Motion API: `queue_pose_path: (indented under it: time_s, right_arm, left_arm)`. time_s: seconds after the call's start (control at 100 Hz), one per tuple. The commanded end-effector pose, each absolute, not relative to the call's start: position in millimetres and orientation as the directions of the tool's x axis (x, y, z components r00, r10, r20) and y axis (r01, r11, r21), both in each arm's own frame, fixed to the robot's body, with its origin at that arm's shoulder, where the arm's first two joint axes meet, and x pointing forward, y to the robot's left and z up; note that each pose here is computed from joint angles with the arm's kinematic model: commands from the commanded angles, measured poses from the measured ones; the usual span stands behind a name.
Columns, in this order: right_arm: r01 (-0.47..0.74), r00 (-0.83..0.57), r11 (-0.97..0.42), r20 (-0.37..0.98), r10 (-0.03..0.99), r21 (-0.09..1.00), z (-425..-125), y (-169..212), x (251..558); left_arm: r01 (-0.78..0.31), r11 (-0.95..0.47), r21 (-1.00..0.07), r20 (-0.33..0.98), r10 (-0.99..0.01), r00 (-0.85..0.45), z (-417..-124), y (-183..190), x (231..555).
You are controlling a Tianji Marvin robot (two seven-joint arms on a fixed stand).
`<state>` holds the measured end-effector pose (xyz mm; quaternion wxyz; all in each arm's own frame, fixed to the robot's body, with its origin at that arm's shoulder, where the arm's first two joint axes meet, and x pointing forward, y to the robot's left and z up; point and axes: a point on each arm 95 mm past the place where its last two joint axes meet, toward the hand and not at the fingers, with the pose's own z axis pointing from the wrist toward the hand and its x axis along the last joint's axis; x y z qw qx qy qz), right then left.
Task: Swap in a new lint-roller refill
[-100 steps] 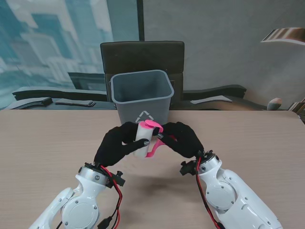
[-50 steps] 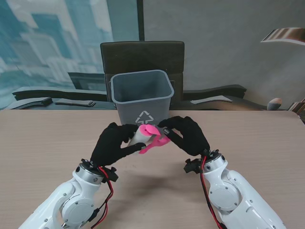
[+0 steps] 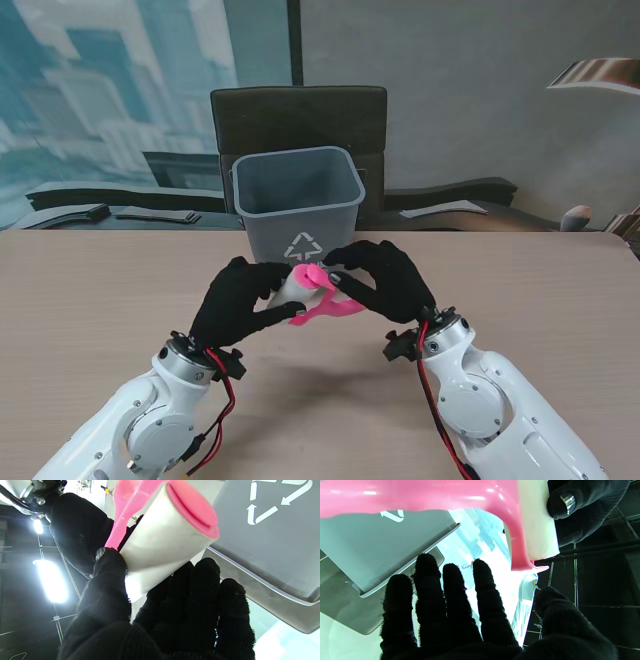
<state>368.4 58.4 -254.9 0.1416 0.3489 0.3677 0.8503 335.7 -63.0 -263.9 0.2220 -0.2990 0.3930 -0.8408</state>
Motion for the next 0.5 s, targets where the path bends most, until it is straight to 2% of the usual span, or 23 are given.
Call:
queue_pose_path:
  time_s: [0.0, 0.49]
  right_arm:
    - [0.04, -0.716, -0.672, 0.49, 0.497, 0.739, -256.4, 61.1, 369.2]
    - [0.085, -0.71, -0.659, 0.51, 0.486, 0.747, -267.3, 64.4, 371.6]
  left_arm:
    - [0.129, -0.59, -0.797, 0.332, -0.606, -0.723, -264.5, -63.9, 335.0]
    - [0.125, -0.595, -0.794, 0.335, -0.599, -0.727, -265.3, -64.3, 335.4]
